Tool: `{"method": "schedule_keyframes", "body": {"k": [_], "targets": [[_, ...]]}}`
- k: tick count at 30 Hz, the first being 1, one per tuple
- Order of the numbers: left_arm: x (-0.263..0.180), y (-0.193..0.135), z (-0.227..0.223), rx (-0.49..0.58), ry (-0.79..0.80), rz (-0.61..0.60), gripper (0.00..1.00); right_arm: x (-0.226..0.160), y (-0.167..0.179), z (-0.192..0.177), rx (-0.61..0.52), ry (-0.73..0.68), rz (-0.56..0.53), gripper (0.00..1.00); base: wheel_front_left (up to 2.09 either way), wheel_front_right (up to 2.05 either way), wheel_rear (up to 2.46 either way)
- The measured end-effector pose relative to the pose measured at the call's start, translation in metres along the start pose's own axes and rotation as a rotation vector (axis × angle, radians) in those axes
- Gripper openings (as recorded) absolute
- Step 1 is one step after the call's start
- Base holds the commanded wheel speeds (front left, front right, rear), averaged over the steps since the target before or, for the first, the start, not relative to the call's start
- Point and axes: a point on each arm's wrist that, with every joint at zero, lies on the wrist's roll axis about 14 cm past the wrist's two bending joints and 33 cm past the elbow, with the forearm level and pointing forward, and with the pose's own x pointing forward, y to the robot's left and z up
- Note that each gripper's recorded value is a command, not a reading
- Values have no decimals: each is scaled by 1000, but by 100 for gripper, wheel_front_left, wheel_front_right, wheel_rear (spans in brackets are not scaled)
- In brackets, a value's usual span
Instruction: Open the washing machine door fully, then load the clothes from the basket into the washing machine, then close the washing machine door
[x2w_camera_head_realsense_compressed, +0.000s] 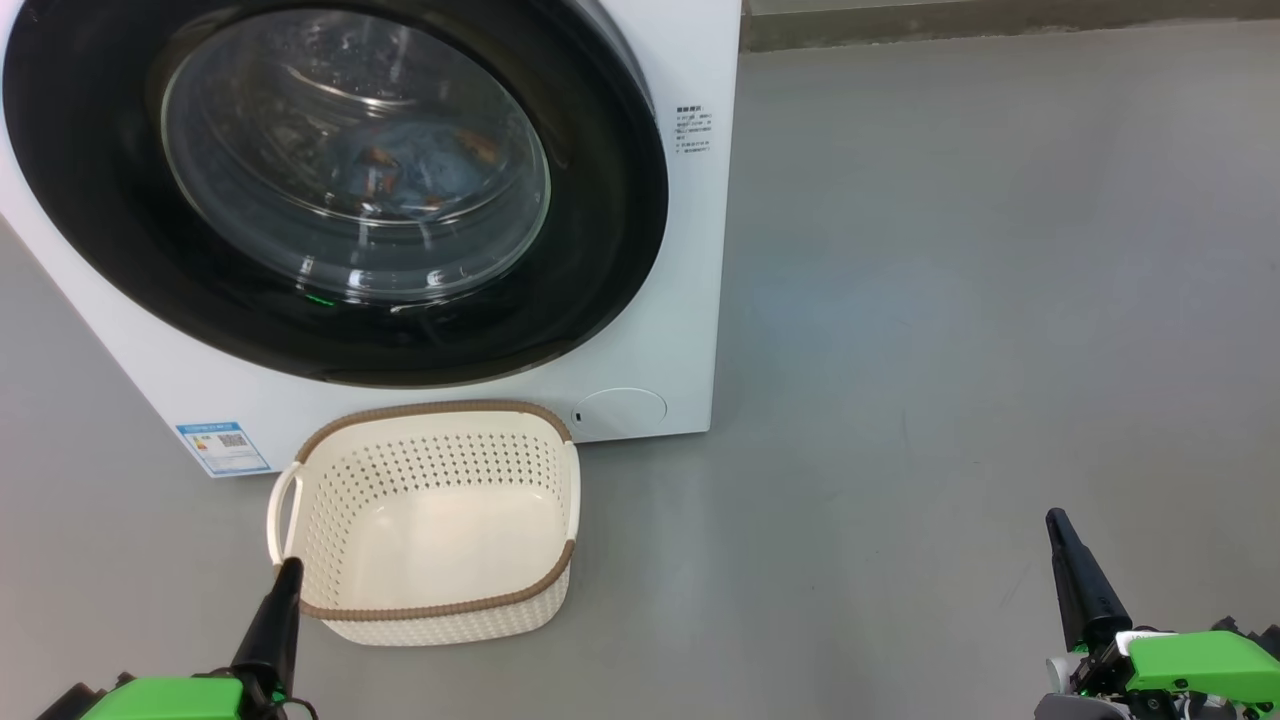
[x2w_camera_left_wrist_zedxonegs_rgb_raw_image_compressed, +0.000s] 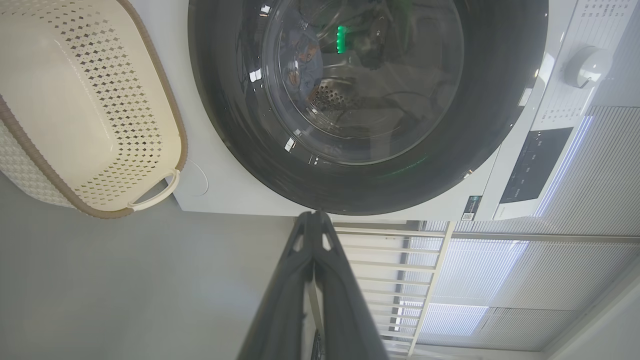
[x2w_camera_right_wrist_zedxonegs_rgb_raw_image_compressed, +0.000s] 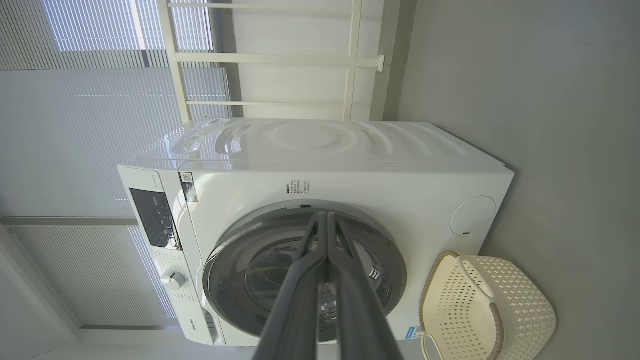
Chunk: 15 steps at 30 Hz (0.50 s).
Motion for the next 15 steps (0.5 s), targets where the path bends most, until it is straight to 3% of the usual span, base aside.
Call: {"method": "schedule_keyframes", "body": {"k": [15], "targets": [[0, 0, 0, 0, -1, 0, 0, 0, 0, 0, 0, 0, 0, 0, 0, 0, 0]]}}
